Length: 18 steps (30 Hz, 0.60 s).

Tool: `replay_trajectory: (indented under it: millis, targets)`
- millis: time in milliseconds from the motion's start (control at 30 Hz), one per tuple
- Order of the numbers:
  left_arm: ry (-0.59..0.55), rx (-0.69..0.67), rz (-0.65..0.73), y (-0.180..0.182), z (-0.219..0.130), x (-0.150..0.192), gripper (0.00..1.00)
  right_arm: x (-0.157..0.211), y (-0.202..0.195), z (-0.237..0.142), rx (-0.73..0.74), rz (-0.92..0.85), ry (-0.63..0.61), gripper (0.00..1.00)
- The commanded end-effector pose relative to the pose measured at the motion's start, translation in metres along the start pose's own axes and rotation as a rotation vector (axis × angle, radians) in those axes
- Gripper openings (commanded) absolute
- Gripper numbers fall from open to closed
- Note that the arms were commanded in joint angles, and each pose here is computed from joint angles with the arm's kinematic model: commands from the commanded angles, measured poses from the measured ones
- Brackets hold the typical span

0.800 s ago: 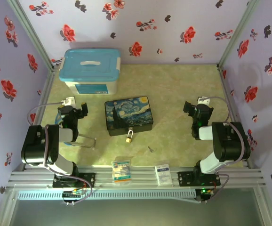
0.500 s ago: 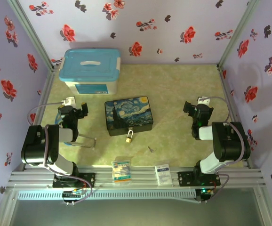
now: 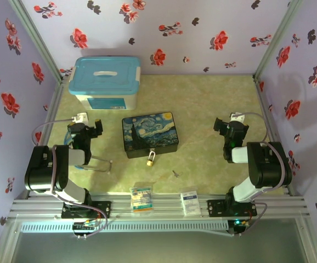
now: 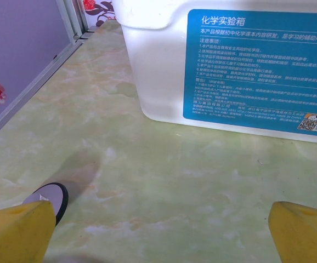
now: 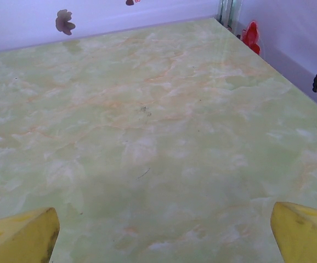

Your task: Unlock the padlock with the key

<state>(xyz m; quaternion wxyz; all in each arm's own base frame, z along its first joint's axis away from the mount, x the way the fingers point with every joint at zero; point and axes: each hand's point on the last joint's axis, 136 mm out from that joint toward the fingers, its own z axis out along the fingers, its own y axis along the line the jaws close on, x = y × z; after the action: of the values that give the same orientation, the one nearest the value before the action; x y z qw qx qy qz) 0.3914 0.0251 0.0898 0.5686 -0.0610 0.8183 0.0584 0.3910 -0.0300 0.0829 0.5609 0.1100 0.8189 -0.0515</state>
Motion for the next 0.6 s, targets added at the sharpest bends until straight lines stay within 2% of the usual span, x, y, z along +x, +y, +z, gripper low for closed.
replay_trajectory:
  millis: [0,233,433,567]
  targets:
    - [-0.016,0.009,0.026,-0.002,0.003,-0.007,1.00,-0.005,-0.004,-0.001,0.018,0.010,-0.021,0.99]
    - [-0.020,0.004,0.025,-0.001,0.002,-0.007,1.00,-0.006,-0.004,-0.001,0.015,0.011,-0.025,0.99]
    - [-0.095,-0.042,0.010,0.009,-0.024,-0.036,1.00,-0.019,-0.011,-0.012,0.047,0.031,-0.050,0.99]
    - [-0.104,-0.063,-0.020,0.014,-0.038,-0.051,1.00,-0.038,-0.019,-0.027,0.091,0.056,-0.036,0.99]
